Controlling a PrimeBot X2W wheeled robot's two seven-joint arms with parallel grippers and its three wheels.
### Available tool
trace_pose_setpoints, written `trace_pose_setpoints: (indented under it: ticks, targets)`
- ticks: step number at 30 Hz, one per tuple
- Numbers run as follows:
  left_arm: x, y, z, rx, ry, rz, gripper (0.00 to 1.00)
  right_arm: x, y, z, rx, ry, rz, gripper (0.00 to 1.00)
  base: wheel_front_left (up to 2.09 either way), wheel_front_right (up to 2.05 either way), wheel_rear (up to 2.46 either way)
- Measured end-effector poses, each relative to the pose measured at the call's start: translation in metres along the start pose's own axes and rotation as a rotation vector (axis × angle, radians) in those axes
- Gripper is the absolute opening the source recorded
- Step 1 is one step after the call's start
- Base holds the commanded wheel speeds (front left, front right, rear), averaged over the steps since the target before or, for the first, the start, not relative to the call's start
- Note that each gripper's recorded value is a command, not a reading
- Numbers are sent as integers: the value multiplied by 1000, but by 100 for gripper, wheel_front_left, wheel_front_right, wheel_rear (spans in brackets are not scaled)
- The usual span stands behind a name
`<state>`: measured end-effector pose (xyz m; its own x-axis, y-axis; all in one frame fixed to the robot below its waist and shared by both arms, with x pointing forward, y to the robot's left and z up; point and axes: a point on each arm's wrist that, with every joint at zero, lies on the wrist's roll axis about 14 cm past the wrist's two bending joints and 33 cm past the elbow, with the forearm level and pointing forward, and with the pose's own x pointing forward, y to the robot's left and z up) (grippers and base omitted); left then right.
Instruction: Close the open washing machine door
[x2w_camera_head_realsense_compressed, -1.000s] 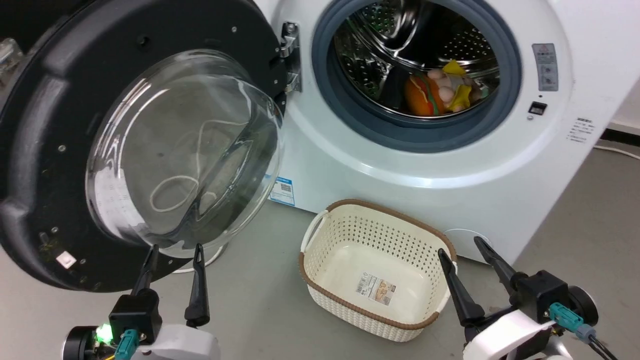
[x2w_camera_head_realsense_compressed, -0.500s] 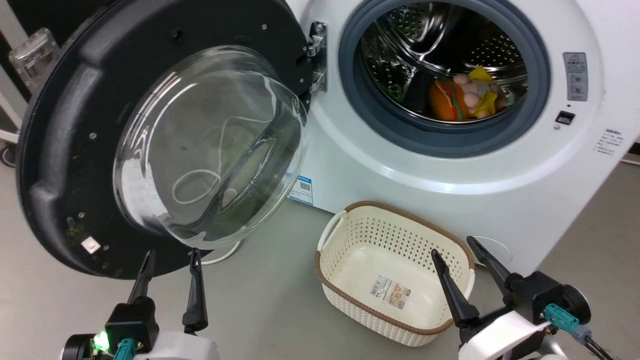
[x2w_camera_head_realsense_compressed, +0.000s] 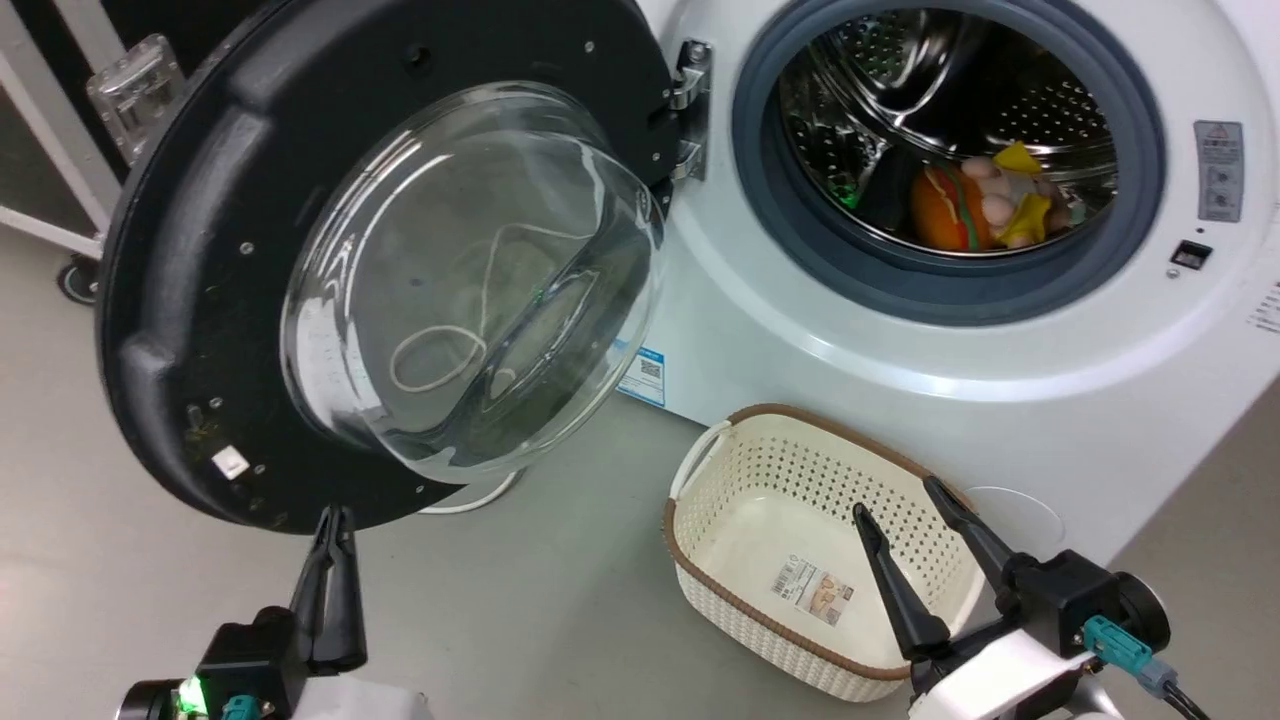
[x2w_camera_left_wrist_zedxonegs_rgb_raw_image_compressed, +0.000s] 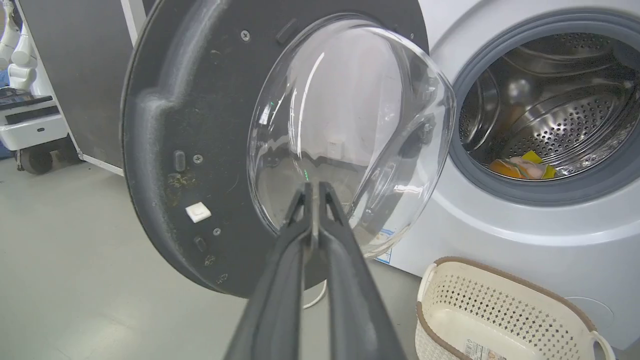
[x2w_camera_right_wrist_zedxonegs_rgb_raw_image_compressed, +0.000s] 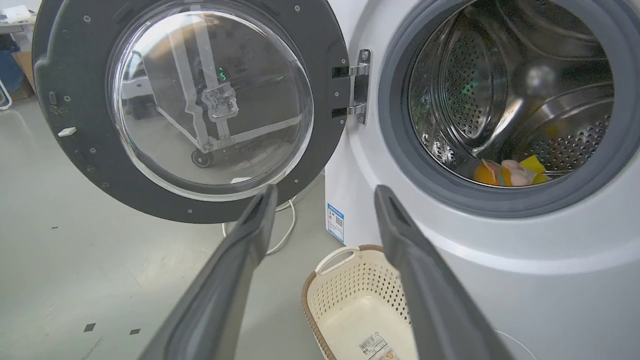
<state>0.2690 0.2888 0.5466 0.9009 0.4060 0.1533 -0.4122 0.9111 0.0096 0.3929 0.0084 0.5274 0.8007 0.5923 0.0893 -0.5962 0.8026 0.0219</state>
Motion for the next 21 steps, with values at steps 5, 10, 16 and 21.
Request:
trace_pose_setpoints:
  ticks: [5,10,16,21]
  targets:
    - [-2,14,15,-19,-51,39,0,4,7,-1,3,-4,25,100,0,0,0]
    - [1,39,43,-47,-143,88,0,8,10,-5,7,-3,42,100,0,0,0]
    - [27,86,85,-178,-290,191,0,14,4,-19,18,21,46,100,0,0,0]
    - [61,129,111,-261,-316,240,0,20,4,-30,41,30,61,100,0,0,0]
